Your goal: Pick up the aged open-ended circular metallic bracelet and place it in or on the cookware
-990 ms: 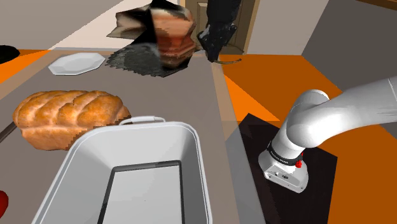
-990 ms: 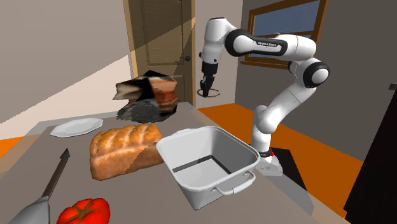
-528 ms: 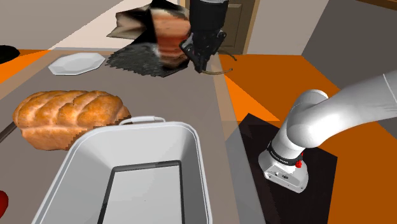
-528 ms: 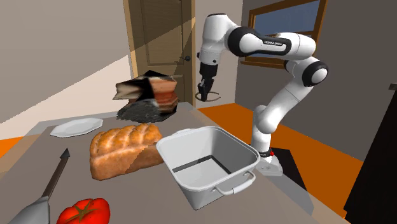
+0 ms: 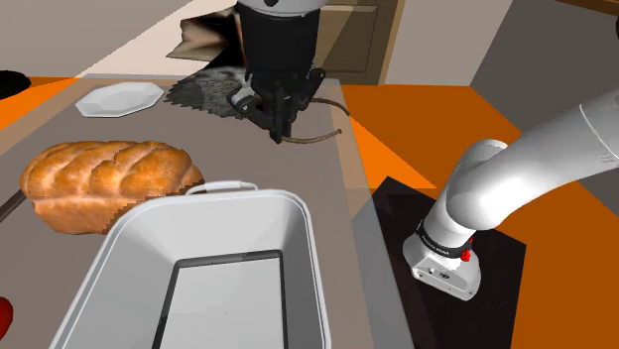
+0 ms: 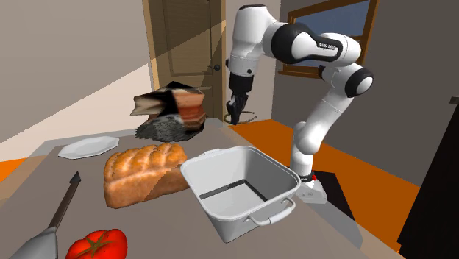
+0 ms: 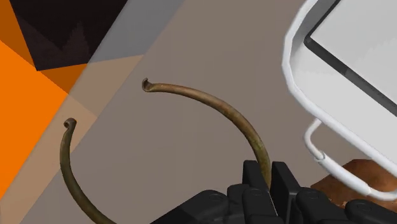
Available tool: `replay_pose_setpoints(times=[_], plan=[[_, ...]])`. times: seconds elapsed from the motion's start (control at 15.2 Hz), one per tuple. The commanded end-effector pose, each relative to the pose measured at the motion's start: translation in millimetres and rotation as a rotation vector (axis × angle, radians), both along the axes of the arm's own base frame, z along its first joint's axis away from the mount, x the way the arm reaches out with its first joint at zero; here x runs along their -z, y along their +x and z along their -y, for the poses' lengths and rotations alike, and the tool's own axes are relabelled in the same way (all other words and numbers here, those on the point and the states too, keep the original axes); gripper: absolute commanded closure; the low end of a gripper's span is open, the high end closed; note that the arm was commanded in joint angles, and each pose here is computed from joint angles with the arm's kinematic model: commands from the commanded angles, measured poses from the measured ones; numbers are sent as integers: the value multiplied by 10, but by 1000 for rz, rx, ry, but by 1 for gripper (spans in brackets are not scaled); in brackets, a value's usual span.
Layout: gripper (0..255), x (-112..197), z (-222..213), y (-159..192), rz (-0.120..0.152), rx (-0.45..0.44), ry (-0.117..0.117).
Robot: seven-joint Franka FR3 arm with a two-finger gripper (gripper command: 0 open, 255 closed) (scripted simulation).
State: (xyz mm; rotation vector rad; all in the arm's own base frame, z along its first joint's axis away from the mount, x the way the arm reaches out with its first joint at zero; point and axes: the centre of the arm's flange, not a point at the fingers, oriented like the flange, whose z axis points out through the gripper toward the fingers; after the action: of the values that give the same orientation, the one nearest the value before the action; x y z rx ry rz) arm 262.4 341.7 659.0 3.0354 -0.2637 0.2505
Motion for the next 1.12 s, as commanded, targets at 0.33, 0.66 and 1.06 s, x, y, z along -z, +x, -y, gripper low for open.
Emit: replay_pose_setpoints(times=[0.33, 0.66, 1.06], plan=[[255, -22, -883, -180, 0, 2, 1], [255, -36, -1532, -301, 0, 2, 1], [255, -54, -2310, -447, 0, 2, 1]])
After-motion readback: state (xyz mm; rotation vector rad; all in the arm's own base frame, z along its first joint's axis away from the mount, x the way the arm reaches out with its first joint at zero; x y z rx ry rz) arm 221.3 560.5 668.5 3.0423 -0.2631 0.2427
